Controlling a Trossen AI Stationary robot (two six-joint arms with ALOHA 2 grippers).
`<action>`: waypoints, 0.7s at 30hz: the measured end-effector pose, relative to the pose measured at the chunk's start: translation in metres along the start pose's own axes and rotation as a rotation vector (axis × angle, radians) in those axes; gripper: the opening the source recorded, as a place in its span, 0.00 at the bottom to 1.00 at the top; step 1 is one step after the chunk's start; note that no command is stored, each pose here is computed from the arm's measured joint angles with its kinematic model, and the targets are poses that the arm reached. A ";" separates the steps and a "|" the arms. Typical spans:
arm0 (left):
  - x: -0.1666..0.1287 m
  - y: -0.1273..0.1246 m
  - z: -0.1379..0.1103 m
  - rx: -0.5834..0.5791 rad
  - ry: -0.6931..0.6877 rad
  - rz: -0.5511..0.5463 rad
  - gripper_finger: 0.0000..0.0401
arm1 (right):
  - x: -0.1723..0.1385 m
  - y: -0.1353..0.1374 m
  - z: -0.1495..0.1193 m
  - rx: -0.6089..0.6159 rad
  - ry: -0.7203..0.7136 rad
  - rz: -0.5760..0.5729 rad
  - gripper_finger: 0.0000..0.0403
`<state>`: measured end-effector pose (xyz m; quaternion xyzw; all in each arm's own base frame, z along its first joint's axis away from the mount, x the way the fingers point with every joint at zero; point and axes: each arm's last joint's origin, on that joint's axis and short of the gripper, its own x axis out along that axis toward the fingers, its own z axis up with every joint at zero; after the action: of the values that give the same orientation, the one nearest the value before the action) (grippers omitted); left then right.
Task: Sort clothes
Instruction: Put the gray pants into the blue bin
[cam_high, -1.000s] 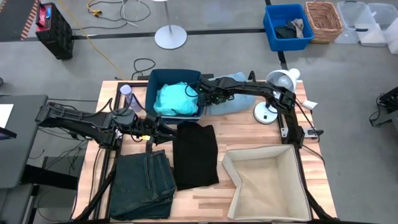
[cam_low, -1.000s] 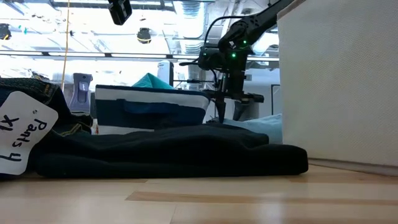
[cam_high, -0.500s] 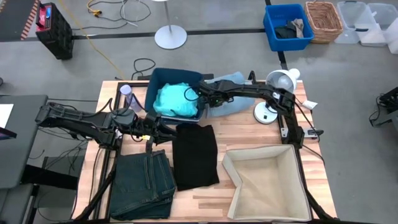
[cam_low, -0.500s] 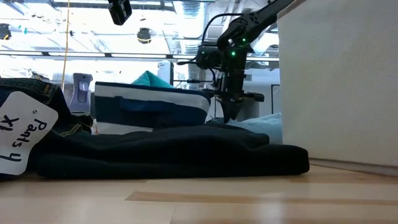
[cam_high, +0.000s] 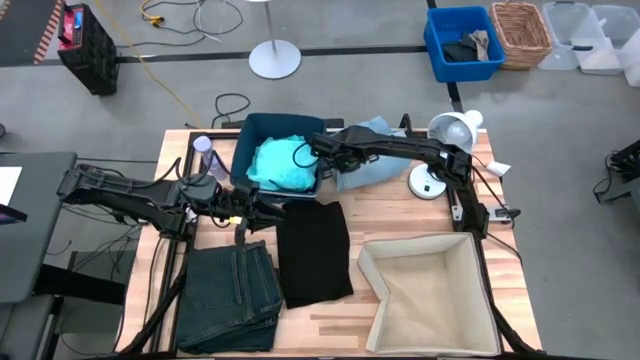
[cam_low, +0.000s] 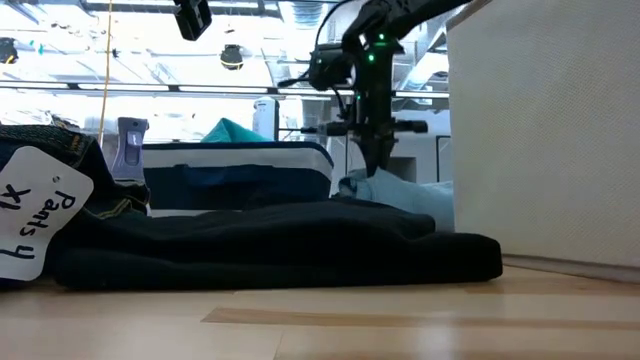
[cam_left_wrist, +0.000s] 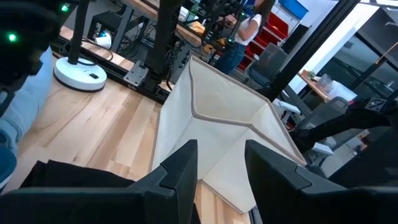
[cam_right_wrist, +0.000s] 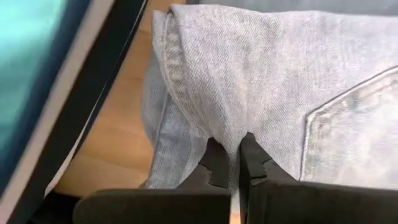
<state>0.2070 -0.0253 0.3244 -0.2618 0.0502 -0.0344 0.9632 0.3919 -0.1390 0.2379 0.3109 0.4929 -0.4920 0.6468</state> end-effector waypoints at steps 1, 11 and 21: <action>0.000 0.000 0.000 -0.002 0.000 0.001 0.32 | -0.005 0.000 0.001 -0.002 -0.010 -0.006 0.00; 0.000 0.000 0.000 -0.010 -0.002 0.004 0.32 | -0.062 -0.006 0.008 -0.010 -0.108 -0.073 0.00; 0.000 0.000 0.000 -0.008 -0.004 0.009 0.32 | -0.122 -0.017 0.015 0.041 -0.251 -0.057 0.00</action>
<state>0.2070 -0.0251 0.3243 -0.2657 0.0494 -0.0295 0.9623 0.3776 -0.1172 0.3593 0.2457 0.4065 -0.5552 0.6828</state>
